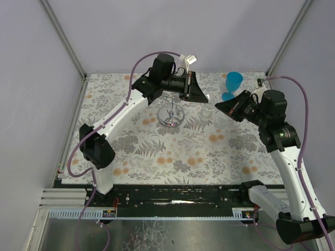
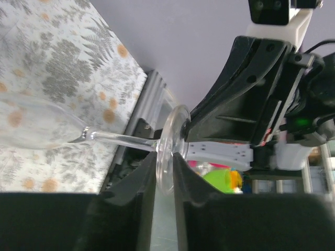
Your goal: Take the wine glass off the wine glass rack
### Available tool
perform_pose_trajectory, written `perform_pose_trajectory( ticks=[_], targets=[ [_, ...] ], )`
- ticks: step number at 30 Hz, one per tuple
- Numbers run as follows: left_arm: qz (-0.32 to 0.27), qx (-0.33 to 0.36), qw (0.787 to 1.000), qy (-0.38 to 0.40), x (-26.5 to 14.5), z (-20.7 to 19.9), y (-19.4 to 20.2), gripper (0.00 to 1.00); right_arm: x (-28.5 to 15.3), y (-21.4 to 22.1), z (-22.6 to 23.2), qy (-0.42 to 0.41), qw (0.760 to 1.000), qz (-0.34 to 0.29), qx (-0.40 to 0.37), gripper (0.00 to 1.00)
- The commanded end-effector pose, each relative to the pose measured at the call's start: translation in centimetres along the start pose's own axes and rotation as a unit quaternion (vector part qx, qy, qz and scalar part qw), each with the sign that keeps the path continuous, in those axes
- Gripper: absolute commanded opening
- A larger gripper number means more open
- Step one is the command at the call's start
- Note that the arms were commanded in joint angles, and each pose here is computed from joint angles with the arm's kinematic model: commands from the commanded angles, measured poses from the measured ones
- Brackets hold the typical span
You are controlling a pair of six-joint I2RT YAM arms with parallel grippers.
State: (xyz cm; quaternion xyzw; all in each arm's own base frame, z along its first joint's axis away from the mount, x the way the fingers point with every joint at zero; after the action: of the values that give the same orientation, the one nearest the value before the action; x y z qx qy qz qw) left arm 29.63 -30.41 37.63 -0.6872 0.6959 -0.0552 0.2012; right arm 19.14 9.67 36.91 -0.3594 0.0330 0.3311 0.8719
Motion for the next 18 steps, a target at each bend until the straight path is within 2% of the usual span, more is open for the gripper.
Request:
perform_pose_trajectory(
  ticks=[1, 2, 6, 9, 11, 18],
  targets=[
    [0.016, 0.020, 0.999, 0.047, 0.3, -1.2, -0.2, 0.06, -0.4, -0.3, 0.8, -0.037, 0.999, -0.008, -0.019, 0.00],
    [0.017, 0.020, 0.998, 0.049, 0.3, -1.3, -0.2, 0.00, -0.4, -0.3, 0.8, -0.039, 0.999, -0.006, -0.020, 0.00],
    [0.022, 0.023, 0.998, 0.055, 0.2, -1.5, 0.0, 0.00, -0.5, -0.3, 0.8, -0.040, 0.999, 0.000, -0.024, 0.02],
    [0.021, 0.037, 0.997, 0.058, -0.2, -1.9, 0.1, 0.00, -1.2, -0.5, 1.0, -0.014, 0.999, -0.007, -0.033, 0.32],
    [0.021, 0.051, 0.997, 0.059, -0.4, -2.1, 0.2, 0.00, -2.0, -0.9, 1.3, 0.007, 0.999, -0.022, -0.044, 0.47],
    [0.048, 0.127, 0.989, 0.066, -0.7, -2.8, 1.7, 0.00, -5.4, -2.5, 2.9, 0.073, 0.991, -0.087, -0.072, 0.82]
  ],
)
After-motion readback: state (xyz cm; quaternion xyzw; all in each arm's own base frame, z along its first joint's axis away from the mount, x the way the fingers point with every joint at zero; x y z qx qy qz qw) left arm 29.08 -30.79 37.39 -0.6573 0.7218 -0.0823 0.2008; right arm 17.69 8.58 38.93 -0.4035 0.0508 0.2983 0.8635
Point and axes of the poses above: each gripper's point midway between its finger pads, its own x axis out along the fingers, its own z axis along the line the jaws close on, y = z × x, the point moved 10 cm from there along -x, back along the fingers, and after that the axes turned 9 degrees about -x, right-handed, at the moved point
